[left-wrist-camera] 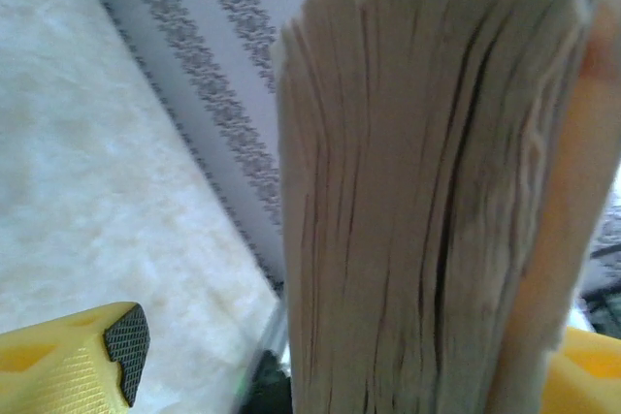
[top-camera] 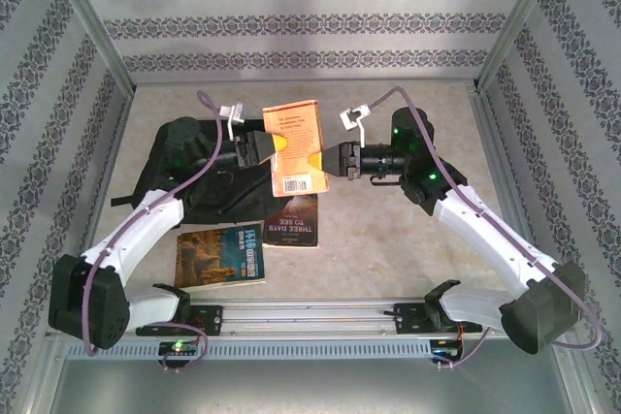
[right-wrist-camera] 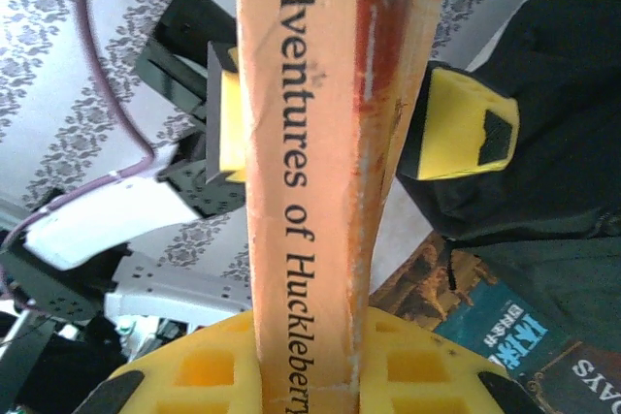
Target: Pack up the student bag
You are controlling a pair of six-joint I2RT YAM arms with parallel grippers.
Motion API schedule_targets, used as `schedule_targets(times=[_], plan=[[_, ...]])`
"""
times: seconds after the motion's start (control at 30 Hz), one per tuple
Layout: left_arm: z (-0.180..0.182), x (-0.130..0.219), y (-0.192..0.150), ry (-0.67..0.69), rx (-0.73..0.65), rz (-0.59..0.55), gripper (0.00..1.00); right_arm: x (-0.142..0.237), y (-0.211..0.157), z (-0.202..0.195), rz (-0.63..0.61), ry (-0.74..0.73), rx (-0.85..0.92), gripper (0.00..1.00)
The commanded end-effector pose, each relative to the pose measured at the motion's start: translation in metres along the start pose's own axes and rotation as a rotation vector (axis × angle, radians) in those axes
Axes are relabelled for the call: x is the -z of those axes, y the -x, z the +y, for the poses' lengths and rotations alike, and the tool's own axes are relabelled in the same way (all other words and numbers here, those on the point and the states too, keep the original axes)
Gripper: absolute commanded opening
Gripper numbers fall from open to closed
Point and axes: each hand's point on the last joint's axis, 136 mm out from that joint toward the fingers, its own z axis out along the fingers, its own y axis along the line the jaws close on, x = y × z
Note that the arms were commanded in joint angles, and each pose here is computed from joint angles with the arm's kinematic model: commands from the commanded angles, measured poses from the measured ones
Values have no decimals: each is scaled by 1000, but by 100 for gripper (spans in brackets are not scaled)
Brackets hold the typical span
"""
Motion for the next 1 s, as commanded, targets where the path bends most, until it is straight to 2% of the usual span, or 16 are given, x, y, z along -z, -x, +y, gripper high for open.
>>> schedule_targets(times=[0.0, 0.1, 0.23, 0.53, 0.57, 0.6, 0.67, 0.7, 0.83, 0.9, 0.97], plan=[[-43, 6, 9, -190, -54, -3, 84, 4, 9, 52, 21, 169, 120, 0], [-61, 9, 12, -268, -67, -3, 79, 3, 7, 48, 33, 159, 102, 0], [-71, 13, 12, -303, -90, -14, 68, 4, 10, 32, 18, 121, 67, 0], [-74, 13, 5, -327, -109, 6, 10, 6, 15, 7, 0, 76, -3, 0], [-74, 13, 5, -326, -109, 4, 3, 7, 16, 4, -5, 64, -7, 5], [-73, 13, 6, -326, -108, -5, 0, 7, 17, 1, -13, 52, -10, 16], [-71, 14, 12, -322, -101, -49, 0, 8, 21, -8, -52, 13, -30, 50], [-69, 14, 16, -316, -95, -90, 0, 8, 24, -15, -94, -13, -49, 60], [-38, 21, 42, -185, -19, -319, 0, 12, 37, -44, -325, -63, -169, 80], [-22, 25, 51, -88, 14, -411, 0, 12, 42, -35, -452, 22, -142, 85], [-19, 31, 57, -41, 14, -476, 0, 9, 44, -24, -522, 56, -101, 90]])
